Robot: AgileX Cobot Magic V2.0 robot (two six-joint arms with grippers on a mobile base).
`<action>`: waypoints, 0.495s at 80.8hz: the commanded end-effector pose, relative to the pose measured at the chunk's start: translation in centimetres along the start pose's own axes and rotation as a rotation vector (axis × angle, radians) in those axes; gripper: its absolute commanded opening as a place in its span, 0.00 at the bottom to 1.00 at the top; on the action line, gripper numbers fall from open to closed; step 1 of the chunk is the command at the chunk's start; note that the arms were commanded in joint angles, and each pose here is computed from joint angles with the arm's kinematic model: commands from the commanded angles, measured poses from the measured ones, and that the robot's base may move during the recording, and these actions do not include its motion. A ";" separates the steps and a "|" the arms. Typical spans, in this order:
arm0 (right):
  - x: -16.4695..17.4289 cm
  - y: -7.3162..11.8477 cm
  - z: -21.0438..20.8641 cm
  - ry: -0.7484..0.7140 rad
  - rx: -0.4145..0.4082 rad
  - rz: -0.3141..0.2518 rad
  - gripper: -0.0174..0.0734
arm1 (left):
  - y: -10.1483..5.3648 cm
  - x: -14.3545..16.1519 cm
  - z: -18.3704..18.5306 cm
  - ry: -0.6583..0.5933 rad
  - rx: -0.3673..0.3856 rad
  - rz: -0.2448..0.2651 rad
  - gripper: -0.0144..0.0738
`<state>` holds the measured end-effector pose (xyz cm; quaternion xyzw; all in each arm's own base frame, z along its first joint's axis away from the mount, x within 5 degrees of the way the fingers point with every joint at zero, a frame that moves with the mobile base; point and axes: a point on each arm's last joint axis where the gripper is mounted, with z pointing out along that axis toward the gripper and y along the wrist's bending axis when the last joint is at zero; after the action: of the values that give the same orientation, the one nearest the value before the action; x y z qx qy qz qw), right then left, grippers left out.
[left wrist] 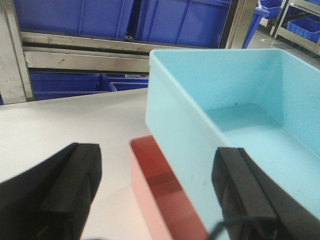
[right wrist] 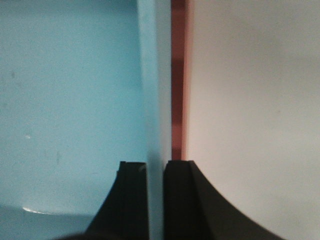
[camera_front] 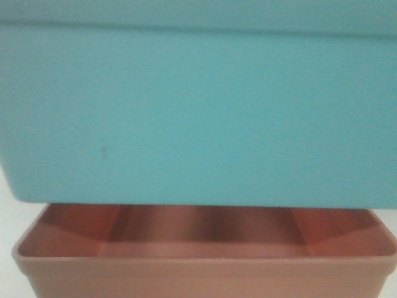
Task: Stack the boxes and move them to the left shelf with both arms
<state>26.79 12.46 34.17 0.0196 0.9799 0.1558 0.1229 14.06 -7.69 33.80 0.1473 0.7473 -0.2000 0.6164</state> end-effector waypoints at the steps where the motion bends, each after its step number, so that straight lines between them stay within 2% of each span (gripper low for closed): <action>1: -0.1 1.4 -2.4 -0.148 -0.085 0.020 0.25 | -0.2 -1.9 -0.3 -0.123 0.007 0.002 0.59; 40: 0.2 0.5 -0.2 -0.143 -0.057 0.043 0.25 | -0.2 -1.9 -0.3 -0.121 0.007 0.002 0.59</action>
<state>26.91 12.80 32.42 0.0415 0.9794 0.1419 0.1377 14.06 -7.69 33.80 0.1473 0.7473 -0.2000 0.6164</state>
